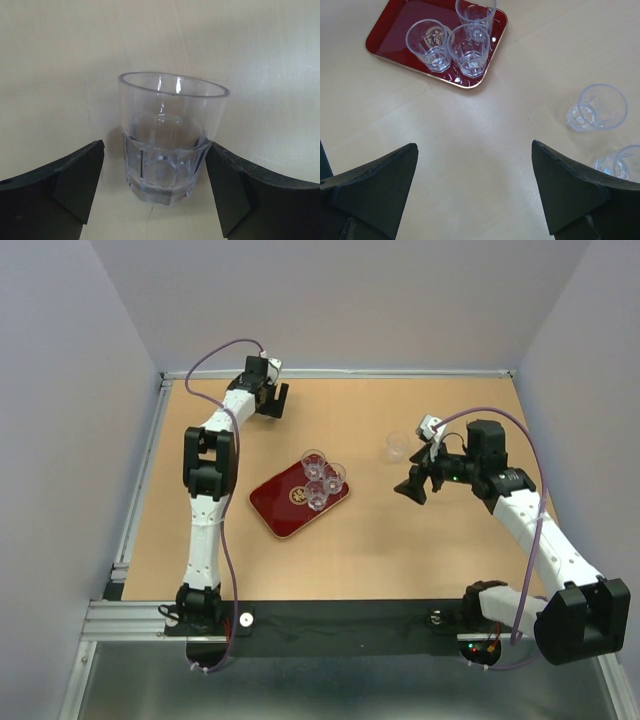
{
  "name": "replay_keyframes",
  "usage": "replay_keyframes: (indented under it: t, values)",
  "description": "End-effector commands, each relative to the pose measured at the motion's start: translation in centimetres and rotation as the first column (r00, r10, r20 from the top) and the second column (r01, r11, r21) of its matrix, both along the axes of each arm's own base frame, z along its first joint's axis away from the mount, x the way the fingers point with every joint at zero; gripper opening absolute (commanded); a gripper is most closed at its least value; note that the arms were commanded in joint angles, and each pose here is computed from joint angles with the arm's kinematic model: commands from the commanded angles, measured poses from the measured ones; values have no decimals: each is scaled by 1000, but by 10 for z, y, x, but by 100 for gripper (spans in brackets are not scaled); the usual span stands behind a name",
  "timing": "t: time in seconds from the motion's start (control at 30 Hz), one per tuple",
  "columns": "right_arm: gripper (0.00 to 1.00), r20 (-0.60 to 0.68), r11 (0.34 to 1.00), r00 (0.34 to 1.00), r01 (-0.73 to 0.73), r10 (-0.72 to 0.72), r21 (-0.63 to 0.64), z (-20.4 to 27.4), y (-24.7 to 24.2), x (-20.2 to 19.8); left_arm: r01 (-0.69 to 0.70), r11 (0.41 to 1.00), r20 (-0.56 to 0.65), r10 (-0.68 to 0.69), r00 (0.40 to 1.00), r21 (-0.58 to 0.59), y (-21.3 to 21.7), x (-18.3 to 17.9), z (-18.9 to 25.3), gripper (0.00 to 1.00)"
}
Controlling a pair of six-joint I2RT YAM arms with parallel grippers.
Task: Place the glasses into the tray
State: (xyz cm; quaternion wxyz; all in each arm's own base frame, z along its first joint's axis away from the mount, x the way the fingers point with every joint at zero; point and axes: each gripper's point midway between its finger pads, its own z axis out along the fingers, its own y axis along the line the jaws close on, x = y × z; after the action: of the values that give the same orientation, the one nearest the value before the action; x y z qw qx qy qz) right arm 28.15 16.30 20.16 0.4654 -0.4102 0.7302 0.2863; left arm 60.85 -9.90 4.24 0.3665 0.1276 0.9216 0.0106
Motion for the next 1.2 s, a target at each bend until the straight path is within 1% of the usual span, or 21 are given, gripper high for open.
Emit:
replay_keyframes:
  t: [0.0, 0.07, 0.17, 0.27, 0.4, 0.43, 0.5, 0.53, 0.57, 0.6, 0.63, 0.67, 0.73, 0.83, 0.87, 0.9, 0.93, 1.0, 1.07, 1.1, 1.17]
  values:
    - [100, 37, 1000, 999, -3, 3, 5, 2, 0, 4, 30, 999, 107, -31, 994, 13, -7, 23, 34, 92]
    - [100, 38, 1000, 999, -1, 1, 1, 1, -1, 5, 21, 1000, 106, -23, 994, 16, -7, 24, 31, 89]
    - [100, 38, 1000, 999, 1, -1, -3, 0, -1, 6, 21, 1000, 101, -23, 995, 21, -7, 24, 27, 75]
    - [100, 40, 1000, 999, 0, 0, -6, 0, -2, 5, 17, 1000, 106, -18, 994, 13, -8, 24, 31, 45]
    - [100, 54, 1000, 999, -6, 7, -6, 2, -2, 4, 11, 1000, 147, -9, 989, -15, -10, 21, 52, 20]
    - [100, 55, 1000, 998, -10, 10, -5, 2, -1, 3, 10, 999, 187, -4, 982, -30, -11, 20, 75, 17]
    - [100, 60, 1000, 998, -16, 16, -3, 2, -1, 1, 14, 999, 218, -4, 976, -48, -12, 14, 85, 13]
    - [100, 61, 1000, 998, -15, 15, -3, 3, -1, 1, 18, 997, 304, 5, 953, -70, -12, 14, 125, 12]
    - [100, 58, 1000, 998, -17, 17, -2, 2, -1, 1, 45, 995, 291, -17, 957, -90, -16, 3, 120, 12]
    - [100, 56, 1000, 998, -21, 21, -1, 2, 0, 1, 55, 993, 318, -19, 948, -103, -18, -2, 132, 11]
    - [100, 56, 1000, 998, -20, 20, -1, 2, 0, 1, 69, 990, 389, -16, 921, -123, -17, -12, 174, 11]
    - [100, 53, 1000, 998, -27, 27, 4, 2, 1, 0, 87, 985, 396, -22, 918, -146, -20, -23, 171, 10]
    - [100, 45, 999, 998, -45, 44, 17, 2, 4, -3, 146, 971, 475, -40, 879, -188, -26, -51, 208, 10]
    - [100, 32, 997, 997, -71, 70, 38, 2, 7, -8, 212, 954, 533, -70, 843, -210, -30, -82, 235, 10]
    - [100, 31, 996, 997, -78, 77, 46, 3, 8, -9, 274, 937, 584, -99, 805, -218, -36, -102, 266, 10]
    - [100, 23, 994, 996, -91, 89, 62, 6, 11, -11, 306, 926, 565, -134, 814, -220, -40, -117, 252, 9]
    - [100, 11, 992, 995, -100, 99, 71, 4, 12, -12, 359, 907, 609, -160, 777, -219, -44, -140, 276, 9]
    - [100, -25, 987, 992, -120, 123, 109, 8, 18, -13, 580, 786, 643, -332, 690, -216, -76, -196, 279, 7]
    - [100, -92, 978, 986, -126, 142, 164, 14, 25, -15, 670, 720, 678, -403, 615, -180, -93, -230, 283, 7]
    - [100, -86, 969, 981, -153, 172, 196, 30, 30, -14, 760, 637, 691, -494, 528, -125, -113, -267, 277, 7]
    - [100, -122, 959, 975, -154, 187, 236, 45, 35, -10, 827, 559, 713, -557, 427, -58, -131, -303, 275, 7]
